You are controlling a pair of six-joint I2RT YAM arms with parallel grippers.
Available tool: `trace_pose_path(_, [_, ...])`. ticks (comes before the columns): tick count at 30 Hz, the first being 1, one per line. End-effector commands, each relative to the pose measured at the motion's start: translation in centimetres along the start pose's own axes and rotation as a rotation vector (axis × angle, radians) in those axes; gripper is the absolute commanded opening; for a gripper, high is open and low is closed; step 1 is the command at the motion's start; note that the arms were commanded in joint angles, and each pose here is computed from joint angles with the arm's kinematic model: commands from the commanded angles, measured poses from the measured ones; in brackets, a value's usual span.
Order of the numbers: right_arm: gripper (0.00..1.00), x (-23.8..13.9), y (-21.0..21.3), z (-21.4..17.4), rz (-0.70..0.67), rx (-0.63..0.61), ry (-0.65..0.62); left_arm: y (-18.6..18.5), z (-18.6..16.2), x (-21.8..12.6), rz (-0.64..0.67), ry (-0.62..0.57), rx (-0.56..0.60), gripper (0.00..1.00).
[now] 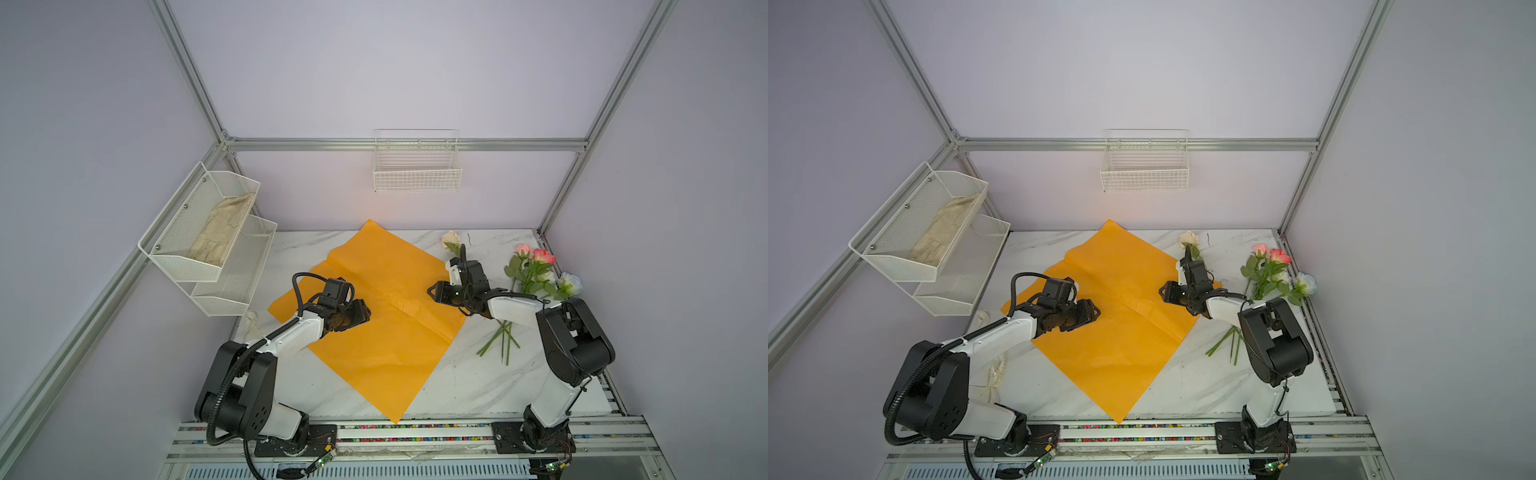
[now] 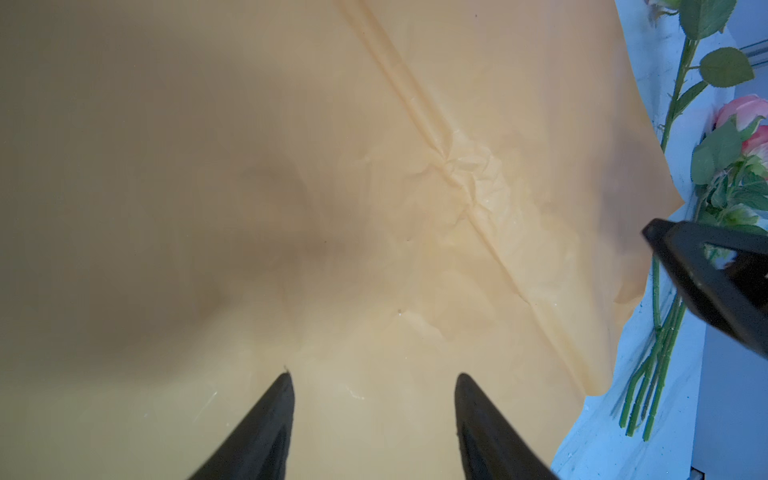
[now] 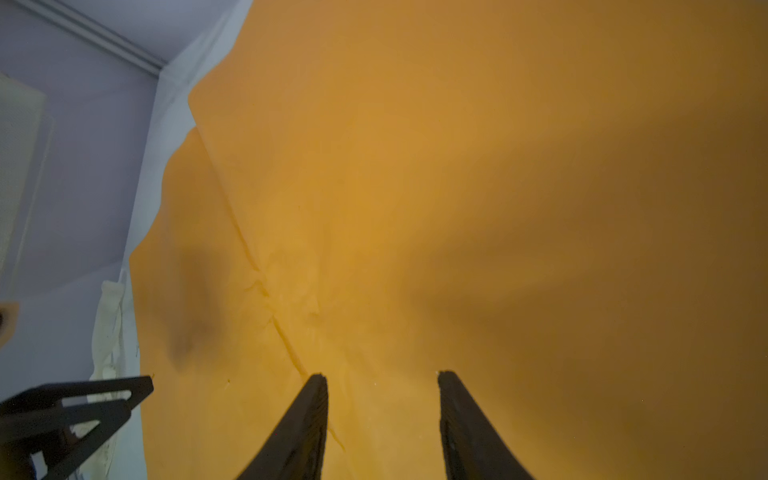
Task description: Tie the bouquet of fake flowers
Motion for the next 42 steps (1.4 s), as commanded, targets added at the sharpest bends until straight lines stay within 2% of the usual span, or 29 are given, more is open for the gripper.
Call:
trace_pose_path(1, [0.42, 0.6, -1.0, 0.2, -0.053, 0.027, 0.015, -1.8, 1.8, -0.6, -0.067, -0.03, 0.042, 0.61])
trace_pose_path(7, [0.38, 1.7, -3.3, -0.7, -0.166, 0.021, 0.089, -0.6, 0.6, 0.8, -0.059, 0.023, 0.015, 0.6])
trace_pose_path(12, [0.46, -1.2, -2.9, 1.9, -0.044, -0.014, 0.032, 0.8, -0.9, 1.7, -0.04, 0.054, -0.025, 0.57])
trace_pose_path(14, [0.5, -3.6, -3.5, 3.6, -0.102, -0.001, -0.054, 1.4, -1.5, 2.0, -0.027, 0.066, -0.039, 0.57])
trace_pose_path(17, [0.51, -6.9, -6.6, 5.8, -0.235, 0.045, -0.148, 2.5, -2.5, 2.4, 0.008, 0.079, -0.076, 0.56])
trace_pose_path(20, [0.51, -7.8, -10.0, 6.9, -0.406, 0.061, -0.106, 3.6, -3.3, 2.5, 0.059, 0.093, -0.095, 0.56])
trace_pose_path(22, [0.51, -7.9, -11.0, 7.6, -0.443, 0.031, -0.093, 4.4, -3.7, 2.2, 0.11, 0.088, -0.1, 0.55])
trace_pose_path(26, [0.52, -6.6, -11.7, 9.7, -0.479, -0.048, -0.037, 5.6, -3.8, 1.4, 0.154, 0.06, -0.127, 0.55])
trace_pose_path(28, [0.53, -5.2, -11.9, 10.3, -0.431, -0.061, -0.015, 6.1, -3.6, 1.0, 0.175, 0.045, -0.151, 0.55])
trace_pose_path(31, [0.52, -3.4, -12.2, 11.1, -0.469, -0.089, 0.029, 6.2, -3.3, 0.7, 0.15, 0.033, -0.165, 0.54])
trace_pose_path(34, [0.53, -2.0, -12.0, 11.2, -0.482, -0.137, 0.042, 6.1, -3.0, 0.1, 0.16, 0.019, -0.164, 0.54])
trace_pose_path(36, [0.51, -0.9, -12.0, 11.0, -0.508, -0.157, 0.094, 5.8, -2.8, -0.5, 0.137, -0.007, -0.162, 0.54])
trace_pose_path(38, [0.5, -0.1, -12.0, 10.6, -0.567, -0.171, 0.123, 5.8, -2.7, -1.0, 0.149, -0.018, -0.161, 0.53])
trace_pose_path(42, [0.44, 1.2, -12.3, 9.7, -0.594, -0.191, 0.165, 6.1, -2.5, -2.3, 0.164, -0.098, -0.161, 0.53])
Point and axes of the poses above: each gripper's point midway between its finger pads, its own x axis out along the fingers, its own y axis along the line the jaws close on, z = x × y, the point moved 10 cm from there along -x, back along the fingers, and after that the axes turned 7 degrees about -x, right-handed, at the moved point
